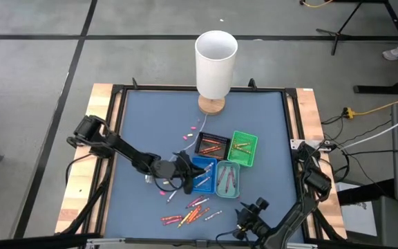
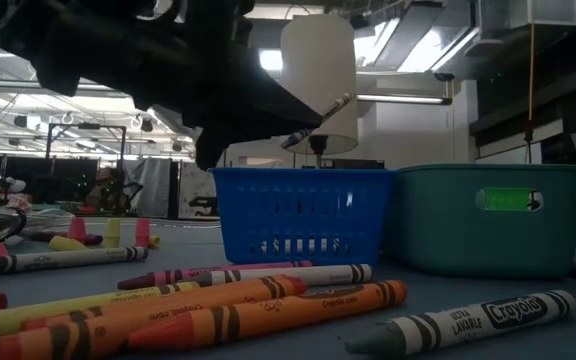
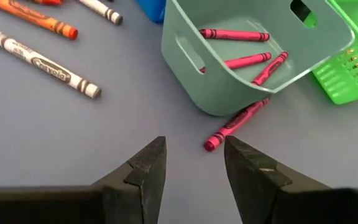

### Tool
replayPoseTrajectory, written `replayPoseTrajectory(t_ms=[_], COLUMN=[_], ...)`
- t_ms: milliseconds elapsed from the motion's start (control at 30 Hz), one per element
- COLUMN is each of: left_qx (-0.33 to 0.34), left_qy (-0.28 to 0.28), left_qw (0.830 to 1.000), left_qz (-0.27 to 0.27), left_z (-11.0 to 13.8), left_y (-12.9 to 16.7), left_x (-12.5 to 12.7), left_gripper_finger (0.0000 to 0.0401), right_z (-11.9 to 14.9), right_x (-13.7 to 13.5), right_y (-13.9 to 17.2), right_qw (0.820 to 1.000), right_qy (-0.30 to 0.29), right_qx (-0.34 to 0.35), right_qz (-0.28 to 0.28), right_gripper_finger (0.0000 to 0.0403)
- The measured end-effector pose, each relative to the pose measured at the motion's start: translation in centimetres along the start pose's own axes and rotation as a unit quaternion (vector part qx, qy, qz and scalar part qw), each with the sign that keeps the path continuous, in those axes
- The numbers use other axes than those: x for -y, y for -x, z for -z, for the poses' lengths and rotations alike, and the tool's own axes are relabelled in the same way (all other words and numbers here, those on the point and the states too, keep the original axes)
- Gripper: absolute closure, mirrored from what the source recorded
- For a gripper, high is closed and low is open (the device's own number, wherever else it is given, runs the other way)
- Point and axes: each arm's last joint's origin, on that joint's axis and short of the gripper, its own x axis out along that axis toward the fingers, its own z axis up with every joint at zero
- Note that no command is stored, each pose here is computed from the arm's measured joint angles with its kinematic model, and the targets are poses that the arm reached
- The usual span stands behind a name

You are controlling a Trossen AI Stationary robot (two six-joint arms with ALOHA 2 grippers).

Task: Sort crayons
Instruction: Put the gray crayon into the blue bin

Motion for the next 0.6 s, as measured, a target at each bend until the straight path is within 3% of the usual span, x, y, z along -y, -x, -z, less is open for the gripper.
replayPoseTrajectory(t_ms=[300,433,600], left_qx=[-0.005,-0.005,-0.005], left_qy=[-0.025,-0.042,-0.042], left_qw=[1.0,0.999,0.999], left_qz=[0.0,0.0,0.0], left_z=[0.0,0.1,0.1], left_y=[-0.2,-0.2,-0.2], left_x=[0.1,0.1,0.1], left_gripper_finger=[0.0388,0.0357,0.0321], right_z=[-0.2,0.1,1.2], right_x=[-0.1,0.2,1.2], right_y=[-0.5,-1.5,-2.5], right_qw=[0.999,0.999,0.994], right_qy=[-0.017,-0.032,-0.098], right_qx=[0.031,0.027,0.023], right_qz=[0.002,0.014,0.039], right_gripper_finger=[0.0242,0.0242,0.0242])
